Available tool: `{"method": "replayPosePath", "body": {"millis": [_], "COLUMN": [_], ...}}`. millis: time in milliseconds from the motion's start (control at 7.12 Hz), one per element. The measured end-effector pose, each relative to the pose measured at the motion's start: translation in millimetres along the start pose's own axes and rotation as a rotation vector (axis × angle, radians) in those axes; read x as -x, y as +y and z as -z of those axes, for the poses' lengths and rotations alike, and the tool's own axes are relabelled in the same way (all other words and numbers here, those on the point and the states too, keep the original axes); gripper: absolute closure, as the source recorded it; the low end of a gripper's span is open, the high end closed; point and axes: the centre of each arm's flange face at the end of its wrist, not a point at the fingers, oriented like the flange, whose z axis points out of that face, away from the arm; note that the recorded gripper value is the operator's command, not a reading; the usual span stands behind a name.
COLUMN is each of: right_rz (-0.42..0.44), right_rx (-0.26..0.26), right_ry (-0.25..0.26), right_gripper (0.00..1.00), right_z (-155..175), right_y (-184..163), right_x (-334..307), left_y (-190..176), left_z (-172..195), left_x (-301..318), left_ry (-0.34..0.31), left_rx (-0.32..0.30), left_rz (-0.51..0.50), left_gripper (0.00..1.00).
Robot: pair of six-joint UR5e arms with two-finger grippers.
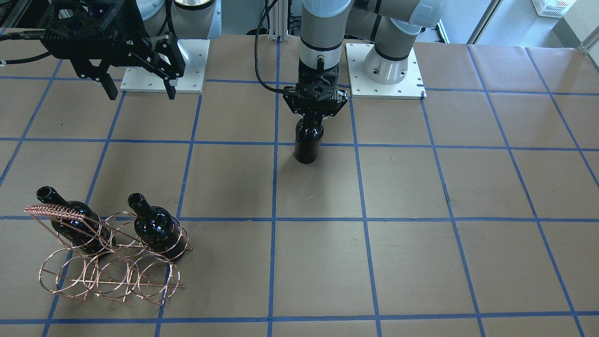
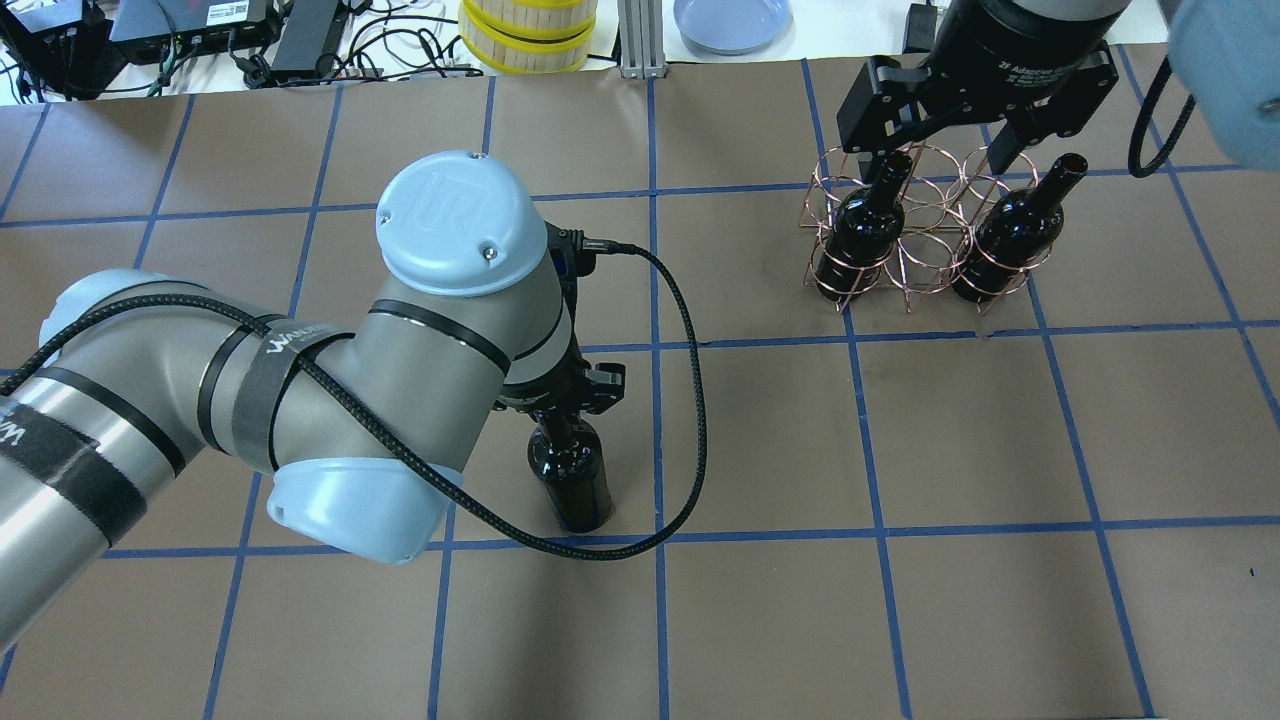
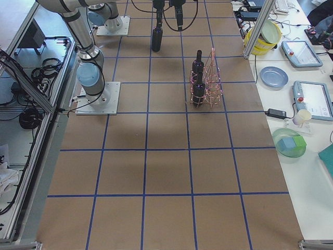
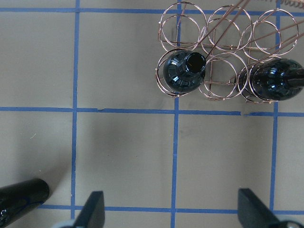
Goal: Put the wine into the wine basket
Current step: 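Open the left gripper to release the standing bottle, then raise the left gripper away while the right gripper moves toward the bottle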
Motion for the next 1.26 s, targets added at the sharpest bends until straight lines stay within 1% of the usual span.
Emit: {"method": "replayPosePath", "body": {"millis": [141, 281, 422, 562, 984, 1124, 1265], "right_rz": [0.0, 0.0, 0.0, 0.0, 0.0, 0.0, 0.0], "right_rx": [0.001, 0.003, 0.004, 0.004, 0.004, 0.003, 0.002], "right_ry": [0.0, -0.001, -0.001, -0.001, -0.001, -0.001, 0.0], "right_gripper": [0.0, 0.0, 0.0, 0.0, 0.0, 0.0, 0.0], "right_z": [-0.6, -1.5, -1.9, -2.1, -1.7, -1.6, -0.8], "right_y": [0.1, 0.3, 0.4, 0.4, 0.8, 1.1, 1.8], "right_x": [0.0, 0.1, 0.1, 0.1, 0.1, 0.0, -0.1], "left_y": [-0.1, -0.2, -0.4, -0.6, -0.7, -0.7, -1.7], "left_z": [-0.9, -1.0, -0.9, -0.9, -0.9, -0.9, 0.1], "left_x": [0.0, 0.0, 0.1, 0.3, 0.6, 0.6, 1.2], "left_ry": [-0.001, -0.002, -0.002, -0.002, -0.003, -0.003, -0.002], "left_rx": [0.002, 0.003, 0.003, 0.004, 0.005, 0.005, 0.003], "left_rz": [0.007, 0.01, 0.014, 0.026, 0.056, 0.057, 0.06], "left_gripper": [0.74, 0.63, 0.54, 0.52, 0.51, 0.48, 0.34]}}
